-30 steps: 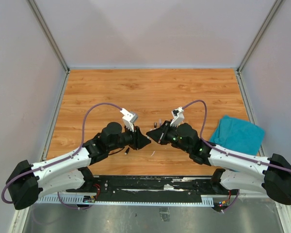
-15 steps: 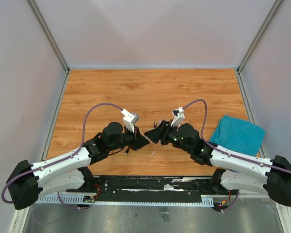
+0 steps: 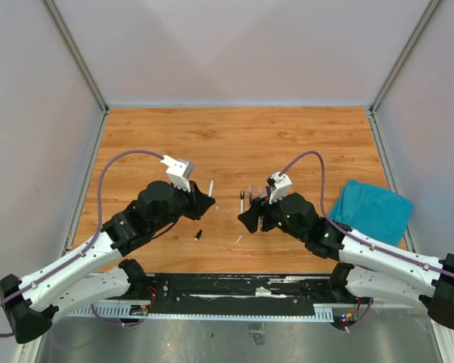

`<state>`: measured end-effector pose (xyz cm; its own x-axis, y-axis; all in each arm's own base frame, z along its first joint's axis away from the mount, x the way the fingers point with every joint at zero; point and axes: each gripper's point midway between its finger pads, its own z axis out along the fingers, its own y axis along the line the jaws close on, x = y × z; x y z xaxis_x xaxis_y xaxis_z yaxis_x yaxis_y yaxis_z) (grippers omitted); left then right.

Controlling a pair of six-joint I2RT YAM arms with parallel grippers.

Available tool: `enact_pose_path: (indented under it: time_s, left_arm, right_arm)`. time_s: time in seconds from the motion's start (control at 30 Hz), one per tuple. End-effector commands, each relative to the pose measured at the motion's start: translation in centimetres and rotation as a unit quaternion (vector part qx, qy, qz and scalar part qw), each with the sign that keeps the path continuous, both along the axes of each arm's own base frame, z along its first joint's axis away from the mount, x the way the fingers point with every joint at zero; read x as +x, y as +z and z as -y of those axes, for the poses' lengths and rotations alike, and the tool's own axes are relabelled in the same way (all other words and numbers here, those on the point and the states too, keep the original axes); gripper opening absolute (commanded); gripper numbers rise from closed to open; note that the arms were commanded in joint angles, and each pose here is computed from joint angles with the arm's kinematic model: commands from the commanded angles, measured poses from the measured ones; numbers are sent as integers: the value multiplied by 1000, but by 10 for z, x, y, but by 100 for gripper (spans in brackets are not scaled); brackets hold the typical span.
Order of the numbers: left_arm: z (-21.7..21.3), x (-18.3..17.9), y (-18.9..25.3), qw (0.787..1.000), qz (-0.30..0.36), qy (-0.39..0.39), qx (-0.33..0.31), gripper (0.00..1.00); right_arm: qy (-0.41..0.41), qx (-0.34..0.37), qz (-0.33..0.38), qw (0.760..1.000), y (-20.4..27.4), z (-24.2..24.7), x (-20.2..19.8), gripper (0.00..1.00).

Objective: Insert the pens into the pen caps
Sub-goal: Adjust the pen, then insert the pen cap onto the pen.

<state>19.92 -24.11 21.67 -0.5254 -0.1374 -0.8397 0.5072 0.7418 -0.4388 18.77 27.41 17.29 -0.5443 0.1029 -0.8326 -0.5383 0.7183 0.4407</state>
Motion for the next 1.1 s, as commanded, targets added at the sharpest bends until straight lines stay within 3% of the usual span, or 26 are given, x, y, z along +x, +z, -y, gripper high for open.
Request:
enact_pose_path:
  time_s: [0.0, 0.1, 0.23, 0.33, 0.47, 0.63, 0.77, 0.93, 1.07]
  left_arm:
    - [-38, 14, 10, 998, 7, 58, 34, 1]
    - [-63, 21, 20, 995, 14, 92, 35, 0]
    - [-92, 25, 35, 989, 35, 136, 42, 0]
    - [-102, 16, 53, 987, 58, 146, 25, 1]
    - [-125, 8, 69, 979, 77, 186, 11, 0]
    - [-133, 3, 77, 977, 84, 197, 7, 0]
    - [-134, 4, 73, 976, 84, 203, 7, 0]
    - [-137, 6, 69, 974, 81, 213, 6, 1]
    - [-139, 7, 67, 972, 82, 220, 4, 0]
  right_arm:
    - [-1, -79, -15, 997, -17, 11, 4, 69]
    - [10, -96, -38, 995, -25, 0, -1, 68]
    - [63, -129, -19, 989, -29, -26, -12, 69]
    - [157, -155, 36, 975, -26, -47, -19, 69]
    - [279, -183, 141, 932, -13, -63, -27, 71]
    - [384, -205, 243, 867, -8, -79, -34, 78]
    - [482, -227, 298, 792, -23, -88, -46, 78]
    - [606, -229, 339, 683, -44, -91, -69, 77]
    - [668, -217, 321, 636, -55, -99, -79, 75]
